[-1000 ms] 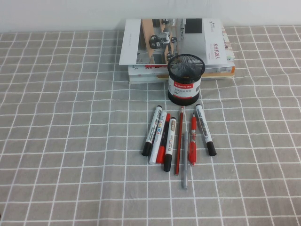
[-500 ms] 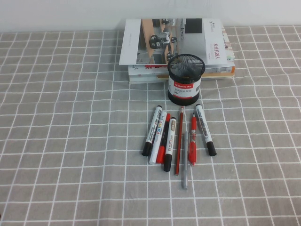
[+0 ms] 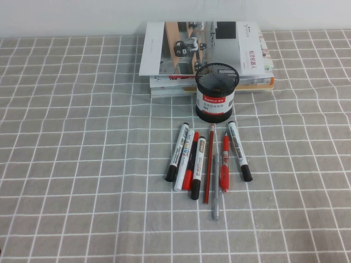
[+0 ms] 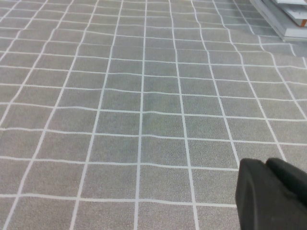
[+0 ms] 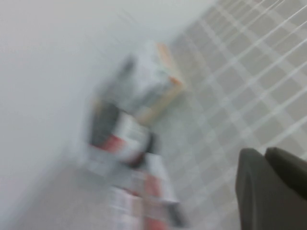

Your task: Put the pen into the pen holder

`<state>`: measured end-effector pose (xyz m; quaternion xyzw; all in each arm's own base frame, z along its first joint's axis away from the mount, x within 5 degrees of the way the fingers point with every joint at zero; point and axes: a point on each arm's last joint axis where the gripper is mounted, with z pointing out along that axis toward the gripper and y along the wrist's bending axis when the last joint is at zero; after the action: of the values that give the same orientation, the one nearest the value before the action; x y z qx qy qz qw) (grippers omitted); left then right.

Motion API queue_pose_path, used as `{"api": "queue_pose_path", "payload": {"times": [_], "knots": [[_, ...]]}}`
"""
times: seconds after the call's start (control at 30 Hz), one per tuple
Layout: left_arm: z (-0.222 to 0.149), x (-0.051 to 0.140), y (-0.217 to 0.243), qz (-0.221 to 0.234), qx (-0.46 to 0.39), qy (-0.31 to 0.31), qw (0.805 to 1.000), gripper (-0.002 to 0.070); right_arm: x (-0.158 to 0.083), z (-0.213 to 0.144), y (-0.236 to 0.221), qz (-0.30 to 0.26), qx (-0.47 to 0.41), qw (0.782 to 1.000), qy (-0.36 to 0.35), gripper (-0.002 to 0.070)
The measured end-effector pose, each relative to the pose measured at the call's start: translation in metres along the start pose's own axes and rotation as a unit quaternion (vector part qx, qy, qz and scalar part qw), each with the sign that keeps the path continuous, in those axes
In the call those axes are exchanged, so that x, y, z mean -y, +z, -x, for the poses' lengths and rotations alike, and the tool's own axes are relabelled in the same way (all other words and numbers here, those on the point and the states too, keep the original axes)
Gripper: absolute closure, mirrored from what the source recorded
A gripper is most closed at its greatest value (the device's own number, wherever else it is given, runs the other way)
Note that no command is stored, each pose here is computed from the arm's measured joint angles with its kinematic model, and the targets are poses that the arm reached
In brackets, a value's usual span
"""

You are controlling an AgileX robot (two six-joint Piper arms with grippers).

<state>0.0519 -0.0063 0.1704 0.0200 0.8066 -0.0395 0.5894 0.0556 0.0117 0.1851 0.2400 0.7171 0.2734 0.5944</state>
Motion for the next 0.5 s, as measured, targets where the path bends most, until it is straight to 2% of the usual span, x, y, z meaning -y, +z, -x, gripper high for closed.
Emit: {"api": "queue_pose_path", "payload": {"times": [0.07, 0.13, 0.5], "knots": [[0.0, 0.0, 0.0, 0.0, 0.0, 0.0, 1.0, 0.0678, -0.0053, 0.0021, -0.0002, 0.03, 0.008, 0.993, 0.11, 0.0689], [0.0, 0.0, 0.0, 0.0, 0.0, 0.0, 1.0, 0.0678, -0.0072, 0.0038, -0.0004, 0.042, 0.014, 0.987, 0.153, 0.0689], [0.0, 0.0, 0.0, 0.0, 0.0, 0.0, 1.0, 0.0678, -0.0095, 0.0015, -0.0005, 0.053, 0.003, 0.994, 0.096, 0.0689]]}}
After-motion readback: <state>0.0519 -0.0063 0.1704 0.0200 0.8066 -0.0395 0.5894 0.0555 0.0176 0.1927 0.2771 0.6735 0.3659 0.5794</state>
